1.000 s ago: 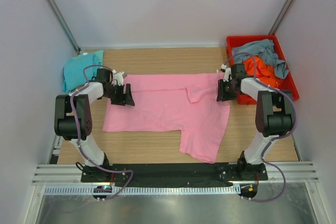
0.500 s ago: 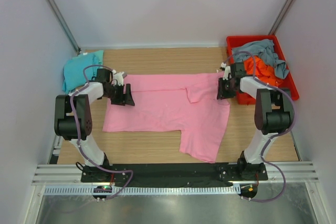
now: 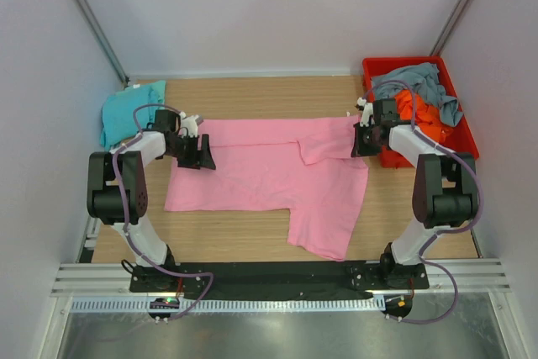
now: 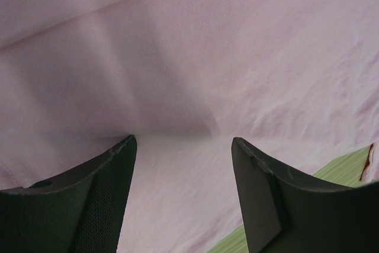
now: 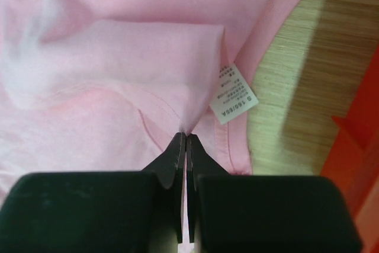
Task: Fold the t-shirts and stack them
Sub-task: Fold the tshirt
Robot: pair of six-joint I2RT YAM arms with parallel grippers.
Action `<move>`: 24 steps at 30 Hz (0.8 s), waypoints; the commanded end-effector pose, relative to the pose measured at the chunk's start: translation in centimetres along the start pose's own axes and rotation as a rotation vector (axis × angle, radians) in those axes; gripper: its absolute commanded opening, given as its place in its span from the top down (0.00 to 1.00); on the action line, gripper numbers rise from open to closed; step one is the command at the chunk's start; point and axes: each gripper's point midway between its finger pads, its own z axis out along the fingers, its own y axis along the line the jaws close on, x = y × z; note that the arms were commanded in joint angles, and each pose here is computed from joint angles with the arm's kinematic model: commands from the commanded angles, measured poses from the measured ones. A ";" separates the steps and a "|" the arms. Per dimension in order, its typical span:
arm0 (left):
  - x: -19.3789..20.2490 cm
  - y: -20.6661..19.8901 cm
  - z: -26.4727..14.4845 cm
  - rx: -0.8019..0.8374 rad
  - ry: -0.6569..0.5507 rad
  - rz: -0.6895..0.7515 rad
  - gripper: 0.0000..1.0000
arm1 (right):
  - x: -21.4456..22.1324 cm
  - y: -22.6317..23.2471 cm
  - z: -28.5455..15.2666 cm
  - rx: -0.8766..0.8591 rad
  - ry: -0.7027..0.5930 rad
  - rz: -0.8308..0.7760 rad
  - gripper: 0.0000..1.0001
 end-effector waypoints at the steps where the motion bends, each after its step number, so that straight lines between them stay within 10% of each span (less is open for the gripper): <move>1: 1.4 1.4 1.2 -0.034 0.047 -0.003 0.32 | -1.6 1.1 -3.5 -0.022 -0.069 -0.017 0.98; 24: 0.9 1.7 0.9 -0.055 0.034 0.002 0.32 | 1.7 4.0 -7.0 -0.140 -0.004 0.000 0.98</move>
